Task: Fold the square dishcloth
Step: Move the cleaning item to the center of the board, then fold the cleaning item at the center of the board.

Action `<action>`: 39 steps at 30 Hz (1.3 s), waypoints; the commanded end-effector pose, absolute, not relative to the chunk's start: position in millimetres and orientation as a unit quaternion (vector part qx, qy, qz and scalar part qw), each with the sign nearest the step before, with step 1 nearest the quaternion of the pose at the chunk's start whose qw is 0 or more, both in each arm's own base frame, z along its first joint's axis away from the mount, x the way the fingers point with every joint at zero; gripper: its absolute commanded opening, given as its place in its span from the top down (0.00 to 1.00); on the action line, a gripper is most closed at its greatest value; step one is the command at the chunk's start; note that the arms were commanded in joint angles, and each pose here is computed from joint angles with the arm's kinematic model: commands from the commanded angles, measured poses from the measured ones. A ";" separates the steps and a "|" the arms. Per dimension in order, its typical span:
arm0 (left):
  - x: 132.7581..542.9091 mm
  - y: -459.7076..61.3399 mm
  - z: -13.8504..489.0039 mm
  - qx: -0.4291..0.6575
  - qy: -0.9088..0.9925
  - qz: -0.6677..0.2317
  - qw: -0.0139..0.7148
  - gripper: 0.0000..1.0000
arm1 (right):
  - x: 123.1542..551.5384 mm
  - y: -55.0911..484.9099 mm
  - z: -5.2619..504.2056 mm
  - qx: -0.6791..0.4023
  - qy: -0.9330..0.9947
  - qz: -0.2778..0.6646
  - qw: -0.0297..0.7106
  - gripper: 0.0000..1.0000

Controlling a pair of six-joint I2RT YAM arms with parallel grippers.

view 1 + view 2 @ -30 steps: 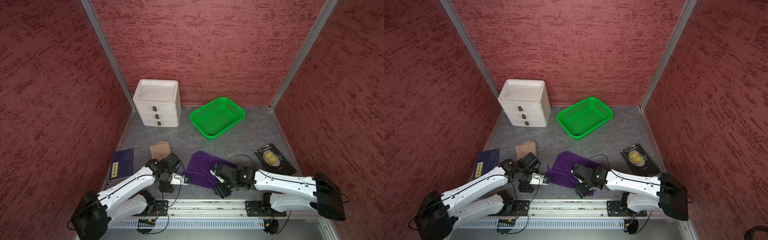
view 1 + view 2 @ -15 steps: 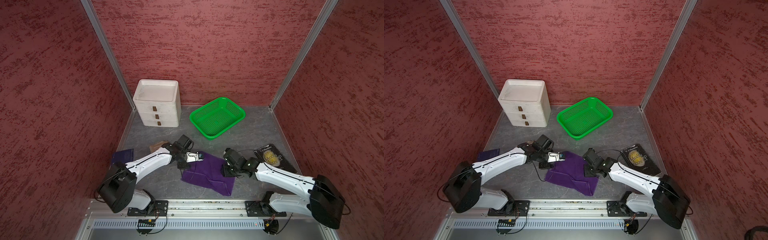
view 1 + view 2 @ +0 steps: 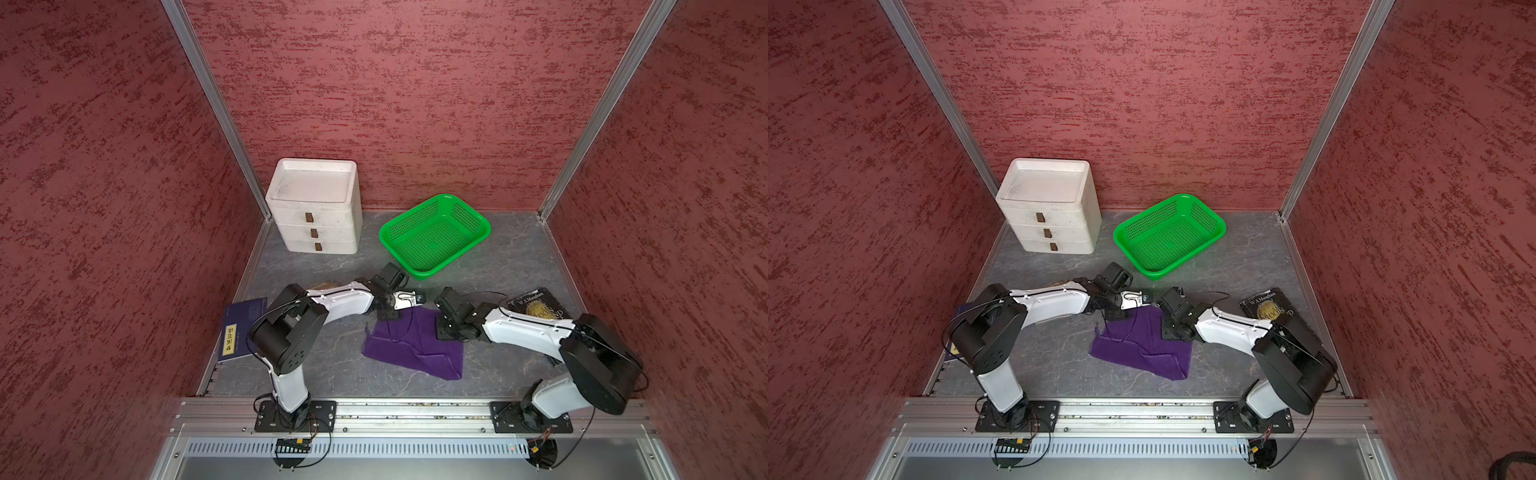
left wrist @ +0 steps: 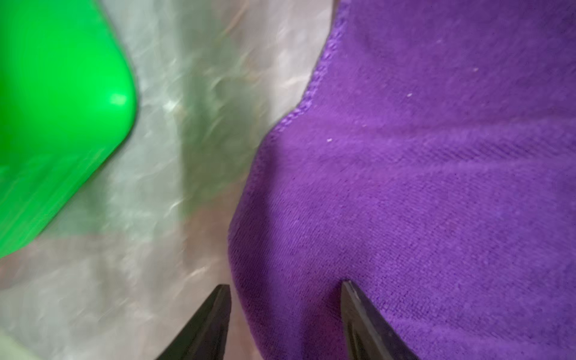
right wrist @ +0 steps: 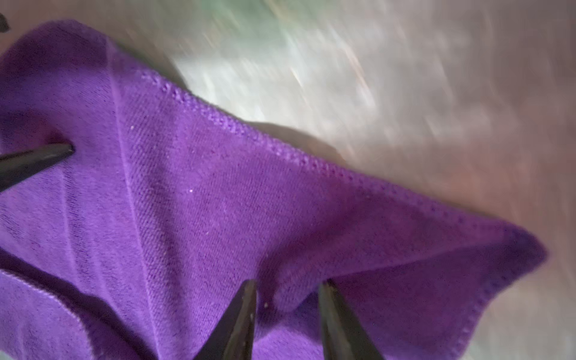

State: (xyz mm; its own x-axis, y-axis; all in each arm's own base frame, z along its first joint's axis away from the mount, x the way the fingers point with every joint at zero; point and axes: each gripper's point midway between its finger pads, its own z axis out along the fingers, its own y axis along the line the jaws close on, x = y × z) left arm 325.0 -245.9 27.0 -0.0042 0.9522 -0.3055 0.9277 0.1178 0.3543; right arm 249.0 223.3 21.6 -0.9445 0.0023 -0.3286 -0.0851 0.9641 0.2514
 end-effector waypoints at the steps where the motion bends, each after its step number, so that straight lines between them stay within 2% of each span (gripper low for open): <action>1: 331.3 -185.6 1.9 0.659 0.724 0.087 0.184 0.40 | 270.0 249.1 28.7 -0.069 0.967 0.166 0.181 0.57; 4: 330.9 -157.5 4.7 0.649 0.733 0.092 0.182 0.39 | 280.4 270.0 55.9 -0.099 0.952 0.204 0.204 0.50; 8: 327.6 -149.6 19.9 0.648 0.728 0.085 0.207 0.35 | 276.5 275.3 81.8 -0.132 0.934 0.236 0.235 0.41; 13: 316.8 -155.2 57.7 0.640 0.729 0.046 0.238 0.30 | 240.5 296.7 86.8 -0.211 0.903 0.320 0.196 0.36; 16: 294.3 -152.5 71.3 0.643 0.730 0.003 0.232 0.26 | 225.4 309.0 88.1 -0.260 0.883 0.353 0.167 0.39; 20: 256.4 -137.7 79.5 0.629 0.754 -0.067 0.176 0.25 | 217.8 326.2 91.7 -0.318 0.854 0.386 0.142 0.42; 26: 207.0 -112.1 71.3 0.617 0.767 -0.122 0.125 0.25 | 221.9 330.9 72.8 -0.379 0.847 0.356 0.115 0.42; 34: 197.0 -119.6 62.2 0.598 0.774 -0.171 0.116 0.26 | 214.9 332.3 58.7 -0.379 0.846 0.365 0.087 0.53; 36: 199.2 -122.9 60.0 0.594 0.777 -0.177 0.110 0.27 | 211.7 328.8 62.9 -0.375 0.847 0.366 0.092 0.54; 39: 200.8 -125.6 55.4 0.596 0.776 -0.182 0.098 0.31 | 204.0 321.3 65.4 -0.369 0.849 0.367 0.093 0.60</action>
